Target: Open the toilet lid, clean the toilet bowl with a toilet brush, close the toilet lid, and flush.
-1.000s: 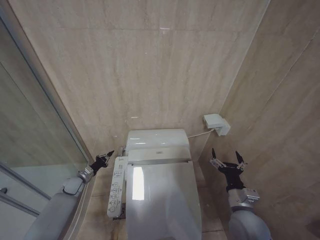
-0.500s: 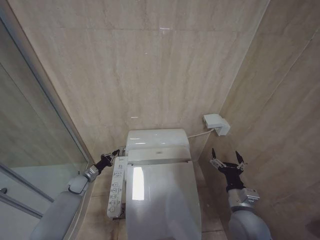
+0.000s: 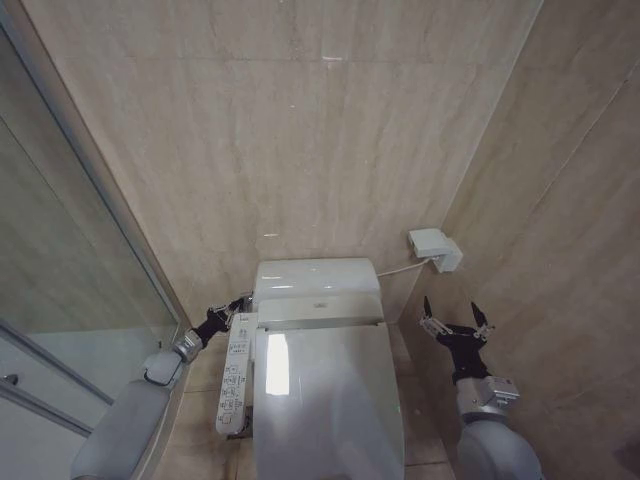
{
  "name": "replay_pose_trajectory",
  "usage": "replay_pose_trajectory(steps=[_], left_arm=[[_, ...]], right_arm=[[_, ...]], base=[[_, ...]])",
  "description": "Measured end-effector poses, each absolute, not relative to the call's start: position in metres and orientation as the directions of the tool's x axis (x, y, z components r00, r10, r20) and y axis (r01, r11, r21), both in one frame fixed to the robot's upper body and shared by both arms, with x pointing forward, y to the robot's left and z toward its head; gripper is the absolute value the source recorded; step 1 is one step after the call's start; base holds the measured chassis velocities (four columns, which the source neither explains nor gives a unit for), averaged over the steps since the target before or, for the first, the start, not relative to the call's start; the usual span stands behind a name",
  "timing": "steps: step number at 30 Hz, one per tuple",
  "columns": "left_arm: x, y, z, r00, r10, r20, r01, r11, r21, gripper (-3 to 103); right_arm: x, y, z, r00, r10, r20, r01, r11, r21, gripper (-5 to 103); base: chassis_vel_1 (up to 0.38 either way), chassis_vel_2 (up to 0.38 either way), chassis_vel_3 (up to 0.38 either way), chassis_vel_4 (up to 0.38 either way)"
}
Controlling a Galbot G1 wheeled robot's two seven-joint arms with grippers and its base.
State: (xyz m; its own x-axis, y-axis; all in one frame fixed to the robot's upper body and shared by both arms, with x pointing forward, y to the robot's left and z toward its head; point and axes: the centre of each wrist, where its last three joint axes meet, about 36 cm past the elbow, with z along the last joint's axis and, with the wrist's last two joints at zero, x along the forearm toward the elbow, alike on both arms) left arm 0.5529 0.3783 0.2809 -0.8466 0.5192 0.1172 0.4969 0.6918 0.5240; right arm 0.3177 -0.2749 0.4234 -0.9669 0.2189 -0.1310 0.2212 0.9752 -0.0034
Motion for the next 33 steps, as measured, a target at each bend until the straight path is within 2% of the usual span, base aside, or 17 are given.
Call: replay_pose_trajectory(steps=[13,33], left_arm=[[0.528,0.383,0.265,-0.847,0.510,0.150,0.509,0.697,0.505,0],[0.538,0.383,0.269,-0.853,0.503,0.140,0.499,0.704,0.506,0]], right_arm=[[0.318,-0.275,0.423,-0.967,0.219,-0.131,0.221,0.975,-0.003,100],[0.318,-0.275,0.423,-0.967,0.219,-0.131,0.221,0.975,-0.003,100]], base=[[0.000,0.000,0.000,0.000],[0.000,0.000,0.000,0.000]])
